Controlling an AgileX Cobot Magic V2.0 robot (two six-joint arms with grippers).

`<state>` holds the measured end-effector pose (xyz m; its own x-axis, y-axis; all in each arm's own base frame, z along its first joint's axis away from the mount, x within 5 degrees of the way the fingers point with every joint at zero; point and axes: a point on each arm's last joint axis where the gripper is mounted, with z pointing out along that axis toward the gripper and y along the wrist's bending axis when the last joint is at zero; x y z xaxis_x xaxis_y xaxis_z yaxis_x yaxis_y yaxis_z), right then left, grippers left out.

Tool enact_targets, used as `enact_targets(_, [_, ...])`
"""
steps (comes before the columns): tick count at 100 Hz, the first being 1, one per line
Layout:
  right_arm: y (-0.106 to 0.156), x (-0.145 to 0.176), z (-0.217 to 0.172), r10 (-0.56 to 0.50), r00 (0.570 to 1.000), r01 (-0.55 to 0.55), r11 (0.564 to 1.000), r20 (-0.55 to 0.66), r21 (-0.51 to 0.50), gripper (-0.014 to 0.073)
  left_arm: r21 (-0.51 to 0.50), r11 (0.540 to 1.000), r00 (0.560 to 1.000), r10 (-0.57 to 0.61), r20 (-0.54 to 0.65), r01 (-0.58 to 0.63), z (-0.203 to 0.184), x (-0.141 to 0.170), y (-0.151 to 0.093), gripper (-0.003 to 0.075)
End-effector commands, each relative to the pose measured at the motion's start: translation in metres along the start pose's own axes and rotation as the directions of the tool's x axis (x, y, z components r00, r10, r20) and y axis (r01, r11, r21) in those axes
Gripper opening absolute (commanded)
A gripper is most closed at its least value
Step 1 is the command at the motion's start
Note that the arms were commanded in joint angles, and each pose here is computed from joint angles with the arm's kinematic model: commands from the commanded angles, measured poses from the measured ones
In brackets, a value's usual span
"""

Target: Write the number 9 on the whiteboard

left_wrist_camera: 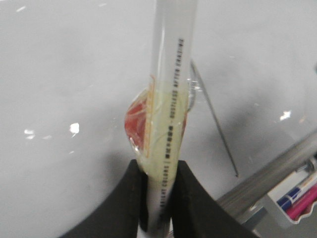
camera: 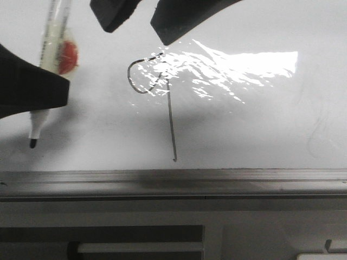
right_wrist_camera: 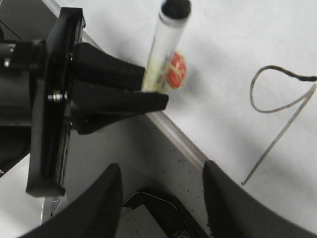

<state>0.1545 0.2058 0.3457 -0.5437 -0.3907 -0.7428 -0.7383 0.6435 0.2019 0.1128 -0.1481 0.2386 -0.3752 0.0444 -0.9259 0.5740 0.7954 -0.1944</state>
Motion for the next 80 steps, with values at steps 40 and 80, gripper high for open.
enact_targets(40, [0.003, -0.014, -0.013, -0.012, 0.995, 0.013, 1.000, 0.096, -0.006, 0.0327, -0.114, 0.962, 0.966, -0.253, -0.050, 0.246, 0.028, -0.015, -0.007, -0.0020])
enact_targets(80, [0.003, -0.012, -0.013, -0.013, 0.997, 0.013, 1.000, 0.071, -0.005, 0.0327, -0.136, 0.958, 0.963, -0.264, -0.060, 0.254, 0.032, -0.013, -0.007, -0.0015])
